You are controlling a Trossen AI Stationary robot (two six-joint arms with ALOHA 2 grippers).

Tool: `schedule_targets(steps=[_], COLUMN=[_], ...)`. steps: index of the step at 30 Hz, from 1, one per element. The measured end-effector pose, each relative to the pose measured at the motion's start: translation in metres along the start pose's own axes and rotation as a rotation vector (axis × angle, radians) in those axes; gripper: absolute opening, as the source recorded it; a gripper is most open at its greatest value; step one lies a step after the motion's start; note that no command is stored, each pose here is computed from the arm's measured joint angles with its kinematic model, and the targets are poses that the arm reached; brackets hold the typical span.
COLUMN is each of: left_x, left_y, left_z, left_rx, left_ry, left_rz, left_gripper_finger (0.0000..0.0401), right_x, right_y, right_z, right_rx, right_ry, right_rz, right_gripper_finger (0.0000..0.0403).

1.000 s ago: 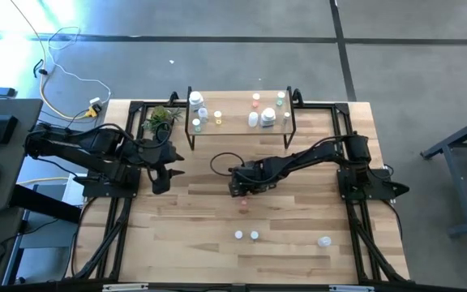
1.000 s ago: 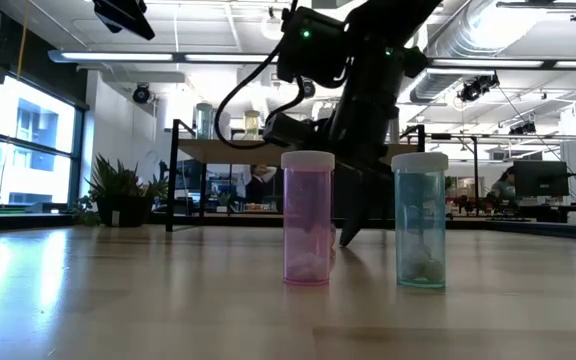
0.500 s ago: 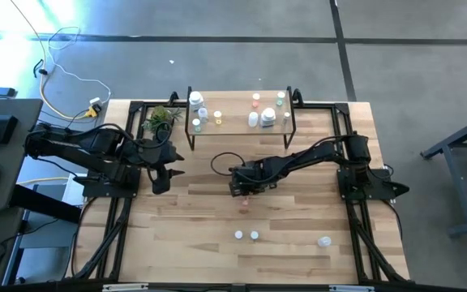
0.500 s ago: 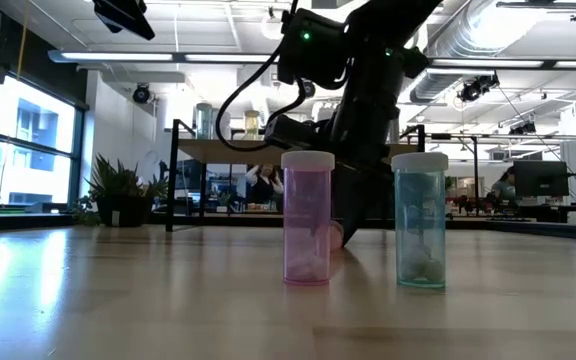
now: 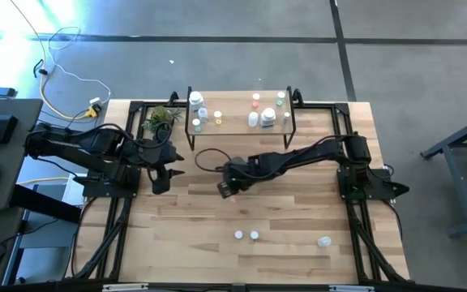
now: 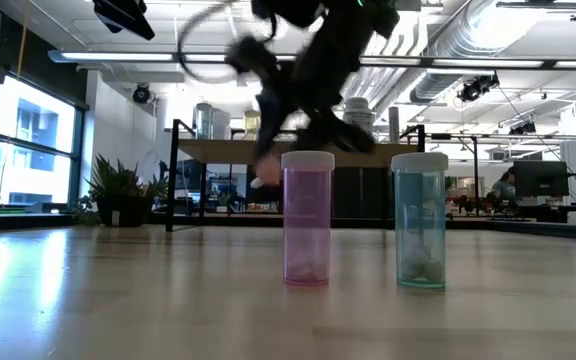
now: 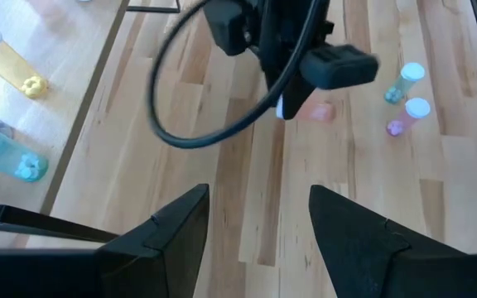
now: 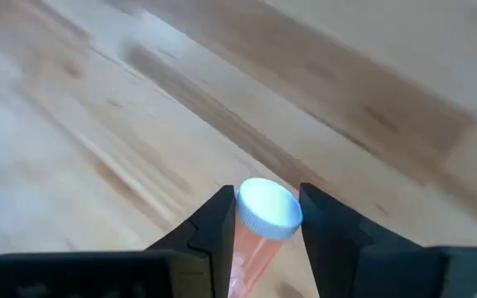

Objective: Pick and place medicine bottles onto shelf by color
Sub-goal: Put the pink pill bottle on the shelf

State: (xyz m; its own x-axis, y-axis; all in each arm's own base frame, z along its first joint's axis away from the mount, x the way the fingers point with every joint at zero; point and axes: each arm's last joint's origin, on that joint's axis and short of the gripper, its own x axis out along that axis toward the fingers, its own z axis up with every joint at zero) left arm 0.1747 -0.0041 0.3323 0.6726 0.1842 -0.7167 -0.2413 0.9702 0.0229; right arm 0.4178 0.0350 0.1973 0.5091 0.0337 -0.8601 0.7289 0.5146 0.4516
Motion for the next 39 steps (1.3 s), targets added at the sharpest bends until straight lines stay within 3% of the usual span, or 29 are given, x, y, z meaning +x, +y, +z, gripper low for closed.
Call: schedule_targets(steps=[10,21,30,39], left_x=[0.0,0.001,0.001,-0.001], left_y=[0.0,0.007,0.011,0.019], left_z=[0.0,0.002,0.022,0.034], left_rx=[-0.053,-0.251,-0.335,-0.407], left_ry=[0.004,-0.01,-0.184,-0.298], left_rz=[-0.013,0.035,-0.075,-0.082], left_gripper_finger=[0.0223,0.0259,0.0259,0.0259], right_x=[-0.044,-0.1,-0.139,-0.178], right_y=[0.048,0.075,0.091,0.104], right_z=[0.026,0.046,0.057,0.066], right_rx=[-0.218,-0.343,-0.4,-0.46], right_ry=[-0.187,-0.391,-0.532,-0.656], right_rz=[0.125,0.064,0.063,0.105], right_gripper_finger=[0.0108,0.0108,0.0108,0.0108])
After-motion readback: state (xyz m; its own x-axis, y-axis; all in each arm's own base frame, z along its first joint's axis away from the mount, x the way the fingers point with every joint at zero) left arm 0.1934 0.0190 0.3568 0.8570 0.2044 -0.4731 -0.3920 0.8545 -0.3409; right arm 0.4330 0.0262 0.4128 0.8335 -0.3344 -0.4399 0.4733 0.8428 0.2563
